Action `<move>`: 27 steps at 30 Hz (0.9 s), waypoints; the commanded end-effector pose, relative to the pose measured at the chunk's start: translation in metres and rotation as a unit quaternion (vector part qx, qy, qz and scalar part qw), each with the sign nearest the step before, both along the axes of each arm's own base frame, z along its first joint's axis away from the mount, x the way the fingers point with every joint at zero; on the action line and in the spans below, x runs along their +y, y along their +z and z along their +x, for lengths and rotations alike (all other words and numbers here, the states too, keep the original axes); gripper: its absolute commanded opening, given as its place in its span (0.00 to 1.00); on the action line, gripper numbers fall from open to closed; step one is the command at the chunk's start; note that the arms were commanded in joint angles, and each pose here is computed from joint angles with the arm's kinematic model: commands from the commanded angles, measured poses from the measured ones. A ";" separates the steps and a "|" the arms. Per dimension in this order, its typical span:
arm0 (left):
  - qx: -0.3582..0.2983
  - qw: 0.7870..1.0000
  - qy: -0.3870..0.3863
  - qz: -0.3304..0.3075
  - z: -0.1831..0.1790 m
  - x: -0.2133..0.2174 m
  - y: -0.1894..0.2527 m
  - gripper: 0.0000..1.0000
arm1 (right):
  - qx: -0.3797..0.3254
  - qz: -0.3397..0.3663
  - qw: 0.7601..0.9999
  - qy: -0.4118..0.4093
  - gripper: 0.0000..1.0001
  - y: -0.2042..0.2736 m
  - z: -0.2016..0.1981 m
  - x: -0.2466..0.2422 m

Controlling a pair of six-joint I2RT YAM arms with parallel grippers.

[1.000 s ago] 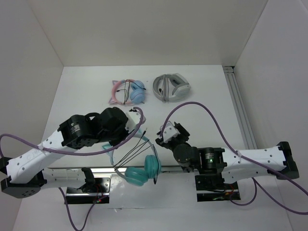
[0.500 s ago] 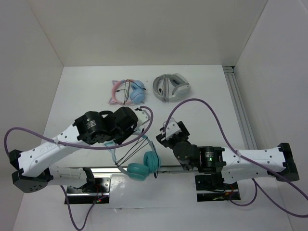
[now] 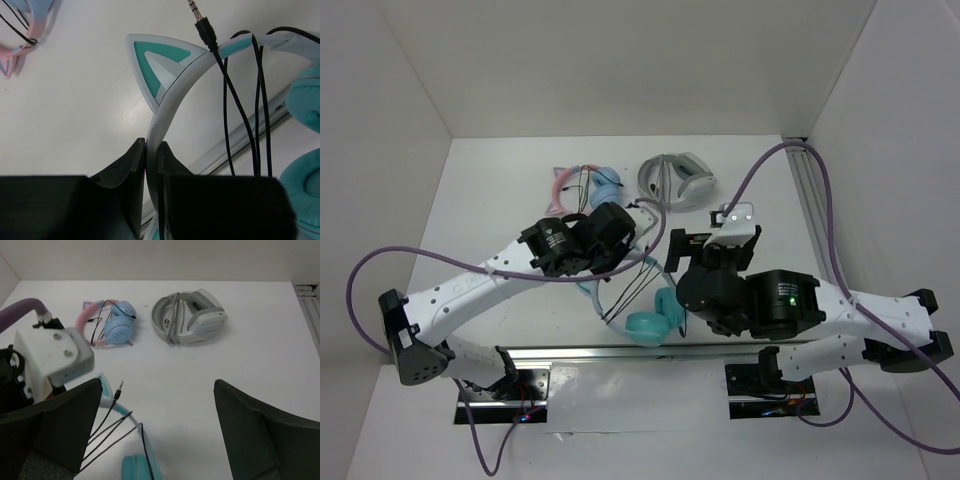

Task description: Wrap the headphones

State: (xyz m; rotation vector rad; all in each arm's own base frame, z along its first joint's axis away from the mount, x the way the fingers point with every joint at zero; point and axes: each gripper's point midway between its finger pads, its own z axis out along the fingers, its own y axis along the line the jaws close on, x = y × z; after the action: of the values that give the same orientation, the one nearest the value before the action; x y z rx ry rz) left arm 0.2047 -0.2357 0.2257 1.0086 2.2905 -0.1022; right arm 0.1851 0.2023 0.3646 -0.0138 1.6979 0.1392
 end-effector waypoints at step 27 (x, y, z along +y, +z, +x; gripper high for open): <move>-0.007 0.964 0.115 -0.239 0.216 -0.136 -0.103 0.00 | -0.003 0.174 0.983 0.051 1.00 0.060 -0.017 -0.097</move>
State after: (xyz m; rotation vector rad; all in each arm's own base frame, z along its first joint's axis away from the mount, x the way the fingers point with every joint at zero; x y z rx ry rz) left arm 0.3982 -0.3270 0.0755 0.5667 2.3571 -0.2848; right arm 0.1712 0.0963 0.4177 0.1721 1.6534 0.4343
